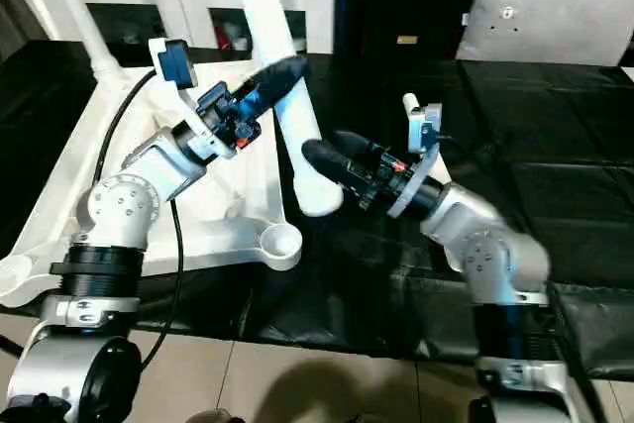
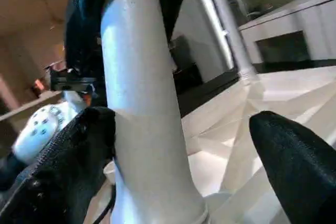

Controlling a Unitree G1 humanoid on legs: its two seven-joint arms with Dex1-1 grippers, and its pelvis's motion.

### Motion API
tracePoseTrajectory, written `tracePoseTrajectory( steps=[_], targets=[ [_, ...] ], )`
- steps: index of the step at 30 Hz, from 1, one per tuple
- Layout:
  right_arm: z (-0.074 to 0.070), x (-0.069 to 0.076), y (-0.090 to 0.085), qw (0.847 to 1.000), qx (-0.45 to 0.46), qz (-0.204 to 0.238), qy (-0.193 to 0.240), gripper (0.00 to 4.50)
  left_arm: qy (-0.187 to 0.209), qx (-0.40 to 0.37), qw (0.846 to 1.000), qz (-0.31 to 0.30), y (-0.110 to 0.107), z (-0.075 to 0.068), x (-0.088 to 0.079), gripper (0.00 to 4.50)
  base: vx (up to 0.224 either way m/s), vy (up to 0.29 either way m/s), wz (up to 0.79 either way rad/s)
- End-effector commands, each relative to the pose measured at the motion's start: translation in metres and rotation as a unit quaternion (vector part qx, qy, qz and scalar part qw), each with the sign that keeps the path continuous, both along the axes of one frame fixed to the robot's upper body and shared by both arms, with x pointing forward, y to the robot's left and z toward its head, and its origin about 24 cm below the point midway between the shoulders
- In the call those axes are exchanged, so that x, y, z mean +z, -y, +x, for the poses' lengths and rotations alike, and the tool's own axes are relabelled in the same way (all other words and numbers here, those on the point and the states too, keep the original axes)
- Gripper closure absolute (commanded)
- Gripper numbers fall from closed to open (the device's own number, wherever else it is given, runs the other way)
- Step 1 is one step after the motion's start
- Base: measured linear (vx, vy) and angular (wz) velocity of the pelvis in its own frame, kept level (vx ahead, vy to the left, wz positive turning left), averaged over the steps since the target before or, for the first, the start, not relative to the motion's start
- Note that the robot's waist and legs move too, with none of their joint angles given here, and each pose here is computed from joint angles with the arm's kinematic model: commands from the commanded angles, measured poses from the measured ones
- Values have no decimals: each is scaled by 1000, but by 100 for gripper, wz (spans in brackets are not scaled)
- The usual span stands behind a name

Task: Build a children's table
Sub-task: Pick table leg

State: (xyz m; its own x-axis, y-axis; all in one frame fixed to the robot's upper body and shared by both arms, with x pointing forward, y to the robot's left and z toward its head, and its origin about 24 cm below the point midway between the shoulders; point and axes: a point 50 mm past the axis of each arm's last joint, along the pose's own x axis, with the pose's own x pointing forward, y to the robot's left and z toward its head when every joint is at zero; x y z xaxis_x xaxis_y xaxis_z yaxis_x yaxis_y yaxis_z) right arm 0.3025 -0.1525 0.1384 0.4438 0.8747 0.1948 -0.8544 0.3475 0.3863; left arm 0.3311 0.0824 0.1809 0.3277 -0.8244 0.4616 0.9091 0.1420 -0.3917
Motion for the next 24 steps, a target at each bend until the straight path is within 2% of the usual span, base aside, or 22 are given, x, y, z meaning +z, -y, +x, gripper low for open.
tracePoseTrajectory(
  steps=[1, 6, 9, 10, 13, 24],
  targets=[
    [1, 3, 1, 1000, 2, -29, 11, 0, 36, -28, 999, 18, 7, -7, 6, 265, 0, 0, 0],
    [2, 4, 0, 993, 16, -108, 44, 0, 83, -11, 992, 92, 11, -9, 2, 265, 0, 0, 0],
    [3, 3, -1, 991, 18, -127, 46, 0, 95, -7, 989, 111, 13, -10, 2, 265, 0, 0, 0],
    [6, -2, -2, 986, 12, -161, 40, 0, 113, -6, 986, 124, 16, -12, 2, 265, 0, 0, 0],
    [8, -6, -5, 985, 11, -169, 28, 0, 124, -3, 983, 133, 19, -14, 2, 265, 0, 0, 0],
    [7, -13, -19, 984, 25, -173, 28, 0, 153, 10, 973, 173, 25, -15, -5, 265, 0, 0, 0]
  ],
)
